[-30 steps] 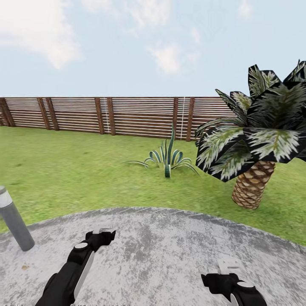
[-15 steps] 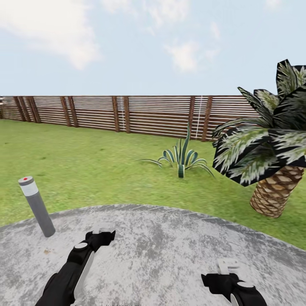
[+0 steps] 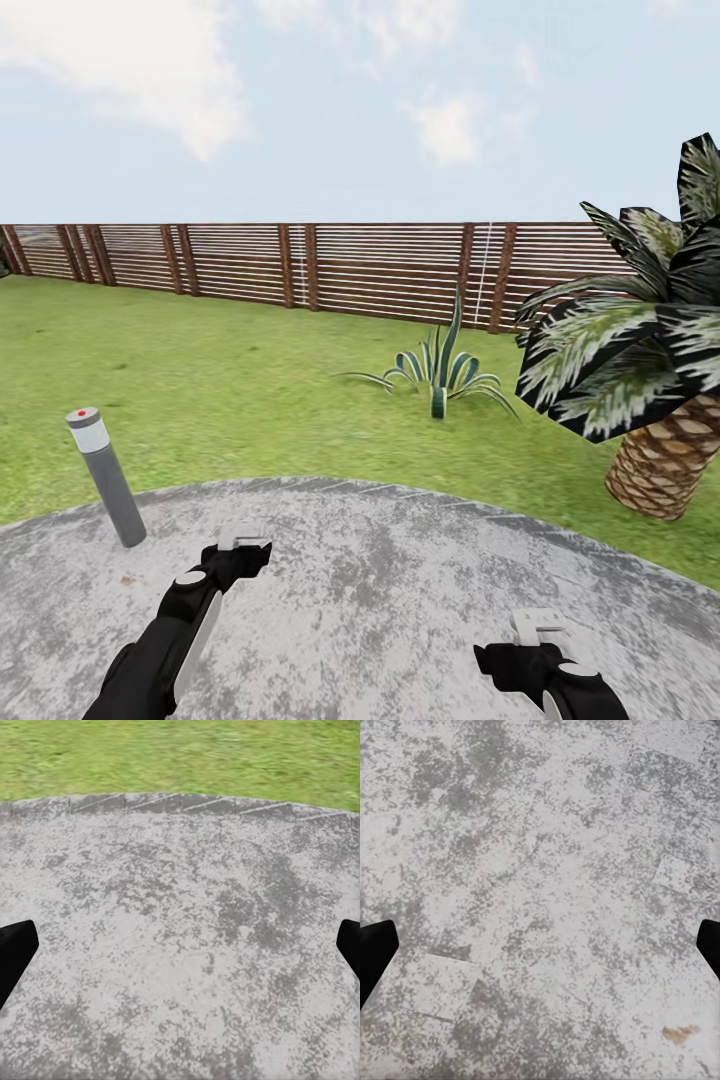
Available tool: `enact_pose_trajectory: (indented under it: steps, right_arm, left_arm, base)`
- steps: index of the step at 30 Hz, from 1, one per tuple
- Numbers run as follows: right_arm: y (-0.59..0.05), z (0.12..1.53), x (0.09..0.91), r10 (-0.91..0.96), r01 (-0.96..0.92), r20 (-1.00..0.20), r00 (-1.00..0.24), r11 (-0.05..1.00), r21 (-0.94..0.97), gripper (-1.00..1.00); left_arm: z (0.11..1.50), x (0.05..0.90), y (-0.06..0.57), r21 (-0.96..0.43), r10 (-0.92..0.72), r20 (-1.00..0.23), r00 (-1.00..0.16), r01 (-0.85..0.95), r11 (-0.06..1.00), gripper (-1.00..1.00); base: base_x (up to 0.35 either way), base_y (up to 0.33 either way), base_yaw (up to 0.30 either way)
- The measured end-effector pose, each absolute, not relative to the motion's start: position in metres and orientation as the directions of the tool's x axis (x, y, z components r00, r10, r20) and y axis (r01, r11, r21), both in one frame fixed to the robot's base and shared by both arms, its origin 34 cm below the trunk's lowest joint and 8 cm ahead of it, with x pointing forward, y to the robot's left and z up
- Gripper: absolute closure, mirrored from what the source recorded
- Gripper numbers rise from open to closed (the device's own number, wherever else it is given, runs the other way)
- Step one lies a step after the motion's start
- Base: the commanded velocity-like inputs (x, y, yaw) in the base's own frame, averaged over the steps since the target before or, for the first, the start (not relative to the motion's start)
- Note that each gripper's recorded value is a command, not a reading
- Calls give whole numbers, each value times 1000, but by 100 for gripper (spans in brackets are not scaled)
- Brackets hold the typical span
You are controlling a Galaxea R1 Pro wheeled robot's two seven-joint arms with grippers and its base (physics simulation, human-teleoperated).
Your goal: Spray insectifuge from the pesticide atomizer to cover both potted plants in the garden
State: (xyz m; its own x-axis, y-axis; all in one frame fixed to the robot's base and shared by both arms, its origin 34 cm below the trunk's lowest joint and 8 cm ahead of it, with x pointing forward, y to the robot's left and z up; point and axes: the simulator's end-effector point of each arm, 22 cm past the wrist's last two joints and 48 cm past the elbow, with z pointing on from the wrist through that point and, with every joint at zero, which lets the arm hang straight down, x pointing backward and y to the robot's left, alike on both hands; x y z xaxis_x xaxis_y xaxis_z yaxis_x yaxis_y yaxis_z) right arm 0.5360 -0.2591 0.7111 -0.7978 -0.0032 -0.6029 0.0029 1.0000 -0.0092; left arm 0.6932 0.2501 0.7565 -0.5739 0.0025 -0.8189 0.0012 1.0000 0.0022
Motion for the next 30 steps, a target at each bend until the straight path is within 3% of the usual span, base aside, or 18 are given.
enact_pose_trajectory:
  steps: [6,30]
  right_arm:
    - [-260,711,536,-3,4,-603,-798,1000,-11,-100]
    - [-256,709,535,-7,-2,-597,-802,1000,-9,-100]
  left_arm:
    - [757,693,250,2,2,-819,-574,1,1000,-100]
    - [753,693,247,-3,-1,-816,-578,2,1000,-100]
  base:
    - [0,0,137]
    - [0,0,250]
